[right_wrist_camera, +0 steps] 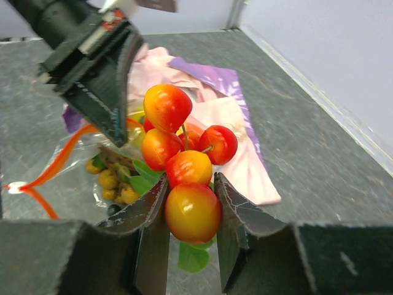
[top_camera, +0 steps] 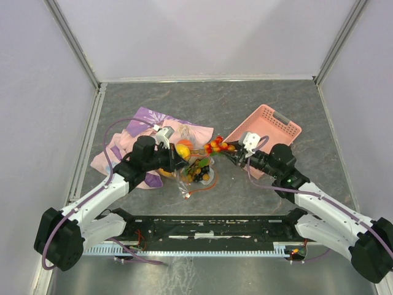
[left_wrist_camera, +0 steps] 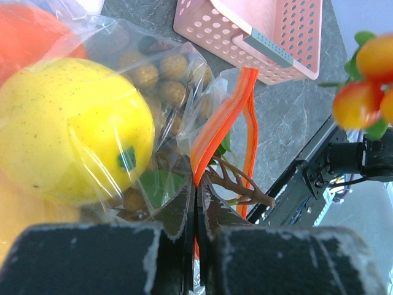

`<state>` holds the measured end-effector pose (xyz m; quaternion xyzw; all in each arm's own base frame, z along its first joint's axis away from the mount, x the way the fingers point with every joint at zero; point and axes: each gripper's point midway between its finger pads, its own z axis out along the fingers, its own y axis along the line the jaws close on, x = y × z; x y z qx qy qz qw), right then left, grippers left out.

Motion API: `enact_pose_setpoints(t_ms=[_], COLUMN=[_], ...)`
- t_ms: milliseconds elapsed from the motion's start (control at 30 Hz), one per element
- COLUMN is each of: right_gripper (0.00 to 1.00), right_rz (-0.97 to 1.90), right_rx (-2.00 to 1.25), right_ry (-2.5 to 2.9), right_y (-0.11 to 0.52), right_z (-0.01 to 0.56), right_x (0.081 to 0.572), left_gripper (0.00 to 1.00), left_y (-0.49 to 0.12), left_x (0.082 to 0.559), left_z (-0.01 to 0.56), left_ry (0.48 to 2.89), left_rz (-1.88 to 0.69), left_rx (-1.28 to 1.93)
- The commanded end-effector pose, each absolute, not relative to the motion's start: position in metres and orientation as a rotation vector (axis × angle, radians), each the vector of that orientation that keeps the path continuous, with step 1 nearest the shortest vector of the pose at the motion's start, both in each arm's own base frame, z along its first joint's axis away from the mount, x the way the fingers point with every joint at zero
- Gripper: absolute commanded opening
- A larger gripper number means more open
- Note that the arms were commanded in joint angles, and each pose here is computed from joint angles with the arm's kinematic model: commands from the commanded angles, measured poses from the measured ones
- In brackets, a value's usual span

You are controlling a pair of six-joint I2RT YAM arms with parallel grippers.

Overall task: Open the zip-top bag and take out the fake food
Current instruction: Place the fake fruit in the bin.

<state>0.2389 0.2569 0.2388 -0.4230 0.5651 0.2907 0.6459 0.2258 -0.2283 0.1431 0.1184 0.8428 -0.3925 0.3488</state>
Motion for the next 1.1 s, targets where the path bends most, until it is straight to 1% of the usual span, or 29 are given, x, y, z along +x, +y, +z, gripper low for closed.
enact_pose_setpoints(t_ms=[0,200,367,600,667,767,833,867,933,1000,1033,1067], right_gripper=[0.11,0.12,0.18,0.20,0.23,0.35,0.45,0.52,0.73,0.94,1.00,0.99], right_rz=[0.562,0.456,0.358,0.254,0.221,0.168,0.122,0.092,0.033,-0.013,-0.022,-0.018], right_rx=[-0.703,-0.486,-0.279,-0.089,-0.030,0.076,0.155,0.203,0.319,0.363,0.364,0.360], right_ry=[1.284,1.359,1.439,1.544,1.576,1.626,1.665,1.685,1.714,1.747,1.758,1.764], right_y=[0.227,0.190,0.155,0.121,0.111,0.095,0.083,0.076,0.062,0.055,0.054,0.056], right_z=[0.266,0.262,0.253,0.231,0.223,0.213,0.204,0.199,0.190,0.182,0.181,0.180], right_x=[0.265,0.287,0.303,0.318,0.322,0.327,0.331,0.332,0.333,0.333,0.334,0.335], left_gripper=[0.03,0.03,0.03,0.03,0.03,0.03,0.03,0.03,0.03,0.03,0.03,0.03], left_y=[-0.232,-0.233,-0.233,-0.233,-0.234,-0.234,-0.234,-0.234,-0.235,-0.235,-0.235,-0.235], left_x=[0.232,0.231,0.231,0.231,0.232,0.231,0.232,0.232,0.232,0.232,0.232,0.233], left_z=[0.161,0.161,0.162,0.162,0.163,0.163,0.163,0.164,0.163,0.164,0.164,0.164], left_ry=[2.111,2.112,2.109,2.109,2.106,2.107,2.106,2.104,2.106,2.104,2.105,2.102], left_rz=[-1.048,-1.053,-1.054,-1.059,-1.059,-1.063,-1.062,-1.062,-1.063,-1.065,-1.066,-1.067], left_rx=[0.300,0.306,0.306,0.309,0.310,0.313,0.313,0.314,0.315,0.316,0.316,0.316])
